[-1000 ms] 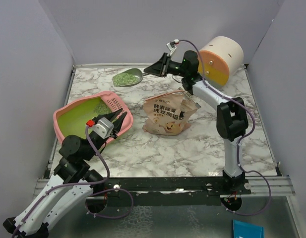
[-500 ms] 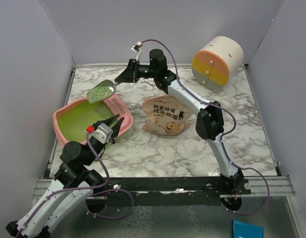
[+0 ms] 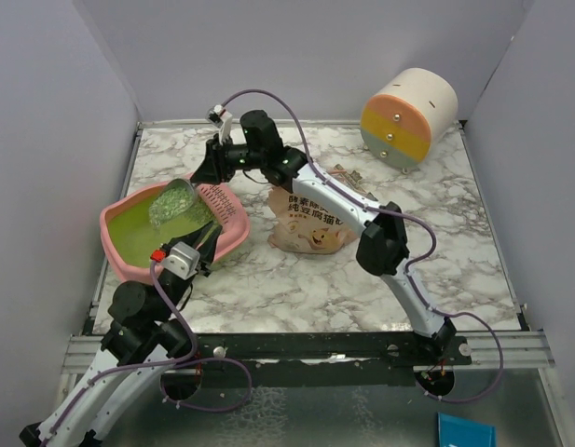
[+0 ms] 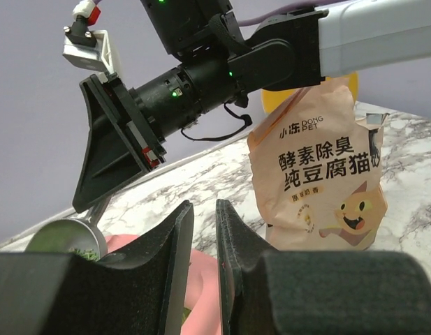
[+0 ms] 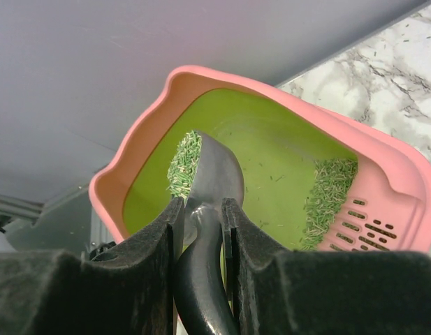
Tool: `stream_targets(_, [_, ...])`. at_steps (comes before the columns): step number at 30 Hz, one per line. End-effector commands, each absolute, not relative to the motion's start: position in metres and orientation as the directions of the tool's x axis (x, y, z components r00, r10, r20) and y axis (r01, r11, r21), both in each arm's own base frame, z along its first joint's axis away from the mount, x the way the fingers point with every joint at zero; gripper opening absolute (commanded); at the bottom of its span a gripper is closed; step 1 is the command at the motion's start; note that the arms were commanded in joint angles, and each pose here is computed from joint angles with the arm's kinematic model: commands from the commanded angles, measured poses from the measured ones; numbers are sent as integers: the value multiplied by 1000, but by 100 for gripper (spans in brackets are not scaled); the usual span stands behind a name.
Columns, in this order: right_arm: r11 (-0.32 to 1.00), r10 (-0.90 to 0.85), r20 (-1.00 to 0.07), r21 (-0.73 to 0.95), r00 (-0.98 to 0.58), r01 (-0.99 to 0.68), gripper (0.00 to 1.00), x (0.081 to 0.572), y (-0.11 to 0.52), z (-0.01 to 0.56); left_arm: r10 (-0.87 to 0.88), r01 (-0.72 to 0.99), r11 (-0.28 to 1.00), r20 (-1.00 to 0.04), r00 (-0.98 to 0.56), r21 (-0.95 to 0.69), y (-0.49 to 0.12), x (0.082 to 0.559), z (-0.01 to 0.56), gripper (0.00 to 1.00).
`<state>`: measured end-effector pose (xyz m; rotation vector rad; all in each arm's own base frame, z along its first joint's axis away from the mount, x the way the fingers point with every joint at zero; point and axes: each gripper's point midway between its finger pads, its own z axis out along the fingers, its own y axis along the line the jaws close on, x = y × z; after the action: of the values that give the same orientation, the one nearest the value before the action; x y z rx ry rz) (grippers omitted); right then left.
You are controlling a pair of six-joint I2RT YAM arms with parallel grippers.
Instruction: Fill the litter box with clean litter
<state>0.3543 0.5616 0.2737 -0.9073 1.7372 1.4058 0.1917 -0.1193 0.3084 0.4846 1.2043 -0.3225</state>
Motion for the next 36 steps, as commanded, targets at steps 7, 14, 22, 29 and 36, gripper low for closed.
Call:
stream_targets(7, [266,-39,-977,190,-208,-945,1,346,573,330,-12,480,867,-956,293,136,-111,186,312,22])
stream_targets(14, [360,-42,-997,48,-67,-932,1,351,567,356,-3,484,864,-960,279,138,-109,183,319,23])
stream_targets(22, [457,-73,-994,-104,79,-883,1,348,555,383,4,486,863,-962,272,141,-107,181,321,23])
stream_targets(29, [503,-121,-972,-234,200,-832,1,335,553,403,8,482,865,-965,260,138,-105,180,324,23])
stream_targets(36, [535,-212,-932,-362,293,-763,1,329,557,397,9,487,862,-966,259,139,-107,180,326,23])
